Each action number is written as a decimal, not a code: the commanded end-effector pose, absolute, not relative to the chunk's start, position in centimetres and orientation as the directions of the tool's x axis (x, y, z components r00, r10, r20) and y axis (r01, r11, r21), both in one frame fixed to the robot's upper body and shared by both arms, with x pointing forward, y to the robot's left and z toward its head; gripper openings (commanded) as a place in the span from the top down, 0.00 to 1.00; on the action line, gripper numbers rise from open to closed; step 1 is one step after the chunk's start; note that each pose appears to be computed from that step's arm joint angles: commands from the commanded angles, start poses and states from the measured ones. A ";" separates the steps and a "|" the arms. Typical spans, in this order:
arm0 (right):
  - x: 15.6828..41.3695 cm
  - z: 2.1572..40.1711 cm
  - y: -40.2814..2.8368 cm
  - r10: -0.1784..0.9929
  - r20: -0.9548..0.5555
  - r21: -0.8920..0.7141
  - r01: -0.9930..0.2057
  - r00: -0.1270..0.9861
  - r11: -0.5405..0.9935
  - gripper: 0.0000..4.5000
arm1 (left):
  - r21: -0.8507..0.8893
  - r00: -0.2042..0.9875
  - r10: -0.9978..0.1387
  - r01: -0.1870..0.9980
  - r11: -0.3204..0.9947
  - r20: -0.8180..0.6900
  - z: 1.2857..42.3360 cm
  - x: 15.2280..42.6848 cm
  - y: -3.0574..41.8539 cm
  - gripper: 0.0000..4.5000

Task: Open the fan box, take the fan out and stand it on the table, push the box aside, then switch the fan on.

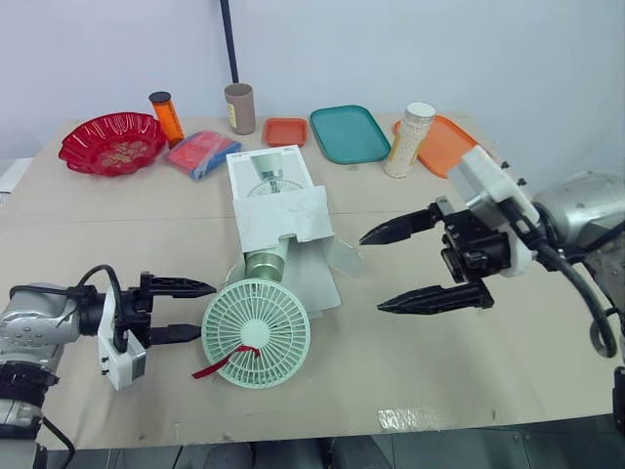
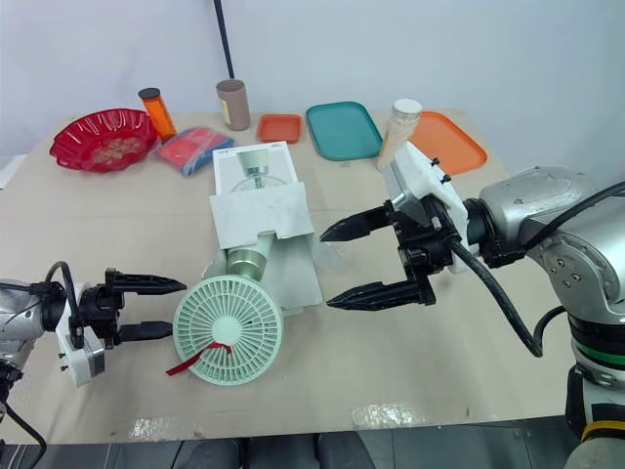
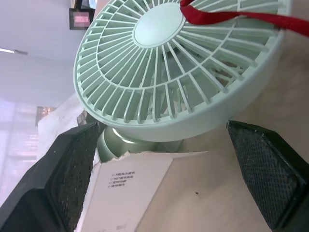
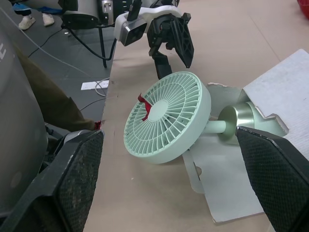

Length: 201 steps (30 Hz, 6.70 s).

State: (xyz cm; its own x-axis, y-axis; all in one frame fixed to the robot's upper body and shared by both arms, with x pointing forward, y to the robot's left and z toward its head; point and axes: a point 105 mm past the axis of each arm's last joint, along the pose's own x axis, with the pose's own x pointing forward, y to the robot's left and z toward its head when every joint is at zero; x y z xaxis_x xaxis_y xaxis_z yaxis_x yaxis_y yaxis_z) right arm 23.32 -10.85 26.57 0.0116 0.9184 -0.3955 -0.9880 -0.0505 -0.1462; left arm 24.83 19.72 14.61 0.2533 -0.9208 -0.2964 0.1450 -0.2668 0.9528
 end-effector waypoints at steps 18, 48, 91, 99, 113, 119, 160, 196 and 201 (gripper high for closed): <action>22.7 26.9 -10.4 0.920 -0.391 -0.207 -0.976 0.022 -0.064 0.01 | 0.946 0.160 -0.935 -0.022 -0.324 -0.316 14.1 25.3 16.1 0.00; 22.8 26.1 -10.4 0.912 -0.406 -0.226 -0.973 0.049 -0.048 0.00 | 0.949 0.178 -0.944 -0.103 -0.299 -0.278 14.5 27.5 14.7 0.36; 24.6 29.5 -12.4 0.928 -0.284 -0.224 -0.957 0.243 0.182 0.00 | 0.908 0.176 -0.980 0.419 -0.008 -0.090 20.4 23.2 14.5 0.58; 24.3 28.3 -12.3 0.920 -0.299 -0.227 -0.956 0.252 0.188 0.00 | 0.861 0.207 -0.977 0.504 0.062 -0.051 21.9 23.1 14.9 0.58; 24.5 27.6 -12.6 0.909 -0.301 -0.227 -0.947 0.288 0.225 0.00 | 0.664 0.296 -0.954 0.721 0.197 -0.038 22.5 20.0 15.3 0.58; 24.0 27.4 -12.5 0.916 -0.297 -0.226 -0.952 0.271 0.208 0.00 | 0.623 0.362 -0.931 0.739 0.257 -0.045 22.7 19.3 16.2 0.58; 22.0 27.8 -9.0 0.970 -0.242 -0.149 -0.989 0.018 -0.018 0.00 | 0.591 0.936 -0.347 0.251 0.767 0.052 23.5 16.1 26.2 0.58; 22.2 27.6 -8.1 0.968 -0.250 -0.162 -0.985 -0.019 -0.061 0.00 | 0.526 0.956 -0.140 -0.018 0.850 0.259 22.7 23.0 28.5 0.58; 22.1 27.6 -8.0 0.968 -0.251 -0.161 -0.985 -0.020 -0.062 0.00 | 0.553 0.953 -0.117 -0.061 0.831 0.281 23.8 23.3 30.2 0.58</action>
State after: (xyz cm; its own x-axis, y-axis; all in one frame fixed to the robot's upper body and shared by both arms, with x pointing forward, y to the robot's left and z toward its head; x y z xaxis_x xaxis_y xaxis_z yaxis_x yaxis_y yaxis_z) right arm 22.40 -8.09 26.85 -0.0203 0.9654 -0.2599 -0.9907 -0.0545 -0.1250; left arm 23.80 29.73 22.15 0.9650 -0.1205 0.2331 -0.0154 0.8607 0.5090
